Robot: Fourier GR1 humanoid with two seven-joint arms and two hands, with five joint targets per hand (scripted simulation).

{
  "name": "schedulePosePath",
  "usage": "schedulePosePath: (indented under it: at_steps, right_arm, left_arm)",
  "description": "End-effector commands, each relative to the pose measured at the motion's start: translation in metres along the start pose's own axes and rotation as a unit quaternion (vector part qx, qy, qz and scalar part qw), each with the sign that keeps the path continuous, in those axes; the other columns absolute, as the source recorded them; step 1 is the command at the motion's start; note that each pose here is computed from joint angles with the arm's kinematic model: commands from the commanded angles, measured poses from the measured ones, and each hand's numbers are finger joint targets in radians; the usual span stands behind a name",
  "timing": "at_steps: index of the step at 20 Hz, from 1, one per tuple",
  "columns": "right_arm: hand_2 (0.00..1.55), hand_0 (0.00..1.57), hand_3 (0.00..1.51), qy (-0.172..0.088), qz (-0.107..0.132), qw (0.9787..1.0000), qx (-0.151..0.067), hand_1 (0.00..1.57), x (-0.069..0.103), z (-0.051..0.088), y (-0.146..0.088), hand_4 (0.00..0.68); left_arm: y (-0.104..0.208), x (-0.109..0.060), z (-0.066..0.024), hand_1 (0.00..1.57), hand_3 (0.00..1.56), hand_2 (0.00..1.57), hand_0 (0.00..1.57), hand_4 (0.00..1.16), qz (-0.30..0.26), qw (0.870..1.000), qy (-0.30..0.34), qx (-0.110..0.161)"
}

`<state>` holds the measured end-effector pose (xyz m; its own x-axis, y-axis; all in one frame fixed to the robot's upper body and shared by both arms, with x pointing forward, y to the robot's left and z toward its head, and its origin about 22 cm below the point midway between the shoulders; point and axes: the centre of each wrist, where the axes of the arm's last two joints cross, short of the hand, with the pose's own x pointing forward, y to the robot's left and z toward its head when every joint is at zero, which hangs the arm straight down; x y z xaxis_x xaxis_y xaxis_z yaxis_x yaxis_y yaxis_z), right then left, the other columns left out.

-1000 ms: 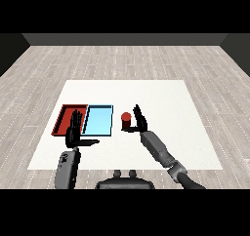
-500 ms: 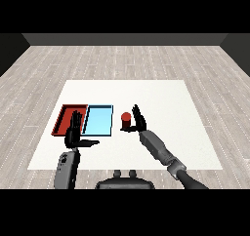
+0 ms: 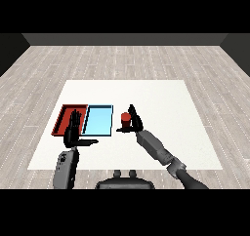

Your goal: Pick the red can and put it in the red box

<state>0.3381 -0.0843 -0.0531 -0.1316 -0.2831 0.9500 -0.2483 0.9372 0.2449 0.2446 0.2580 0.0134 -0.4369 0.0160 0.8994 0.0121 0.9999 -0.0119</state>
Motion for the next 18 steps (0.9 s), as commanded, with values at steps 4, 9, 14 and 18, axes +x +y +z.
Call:
schedulePosePath:
  at_steps: [4,9,14,18]
  right_arm:
    - [0.0,0.0,0.0,0.01,-0.007,0.9999,0.01,0.0,-0.007,0.007,0.003,0.0]
    - [0.0,0.0,0.0,0.01,0.031,0.9994,-0.007,0.0,0.006,-0.017,0.006,0.0]
    - [0.0,0.0,0.0,0.045,0.04,0.9966,-0.056,0.0,0.007,-0.013,0.01,0.0]
    - [1.51,1.57,1.46,0.071,0.101,0.9888,-0.083,1.57,0.005,-0.022,-0.002,0.584]
  left_arm:
    - [0.0,-0.006,-0.0035,0.0,0.0,0.0,0.0,0.0,-0.01,1.0,-0.005,0.0]
    - [-0.009,0.002,-0.0049,0.0,0.0,0.0,0.0,0.0,0.004,1.0,0.009,0.0]
    - [-0.012,-0.006,0.0017,0.0,0.0,0.0,0.0,0.0,0.011,1.0,0.003,-0.002]
    - [-0.006,0.002,-0.0021,0.0,0.0,0.0,0.0,0.0,-0.01,1.0,0.002,0.001]
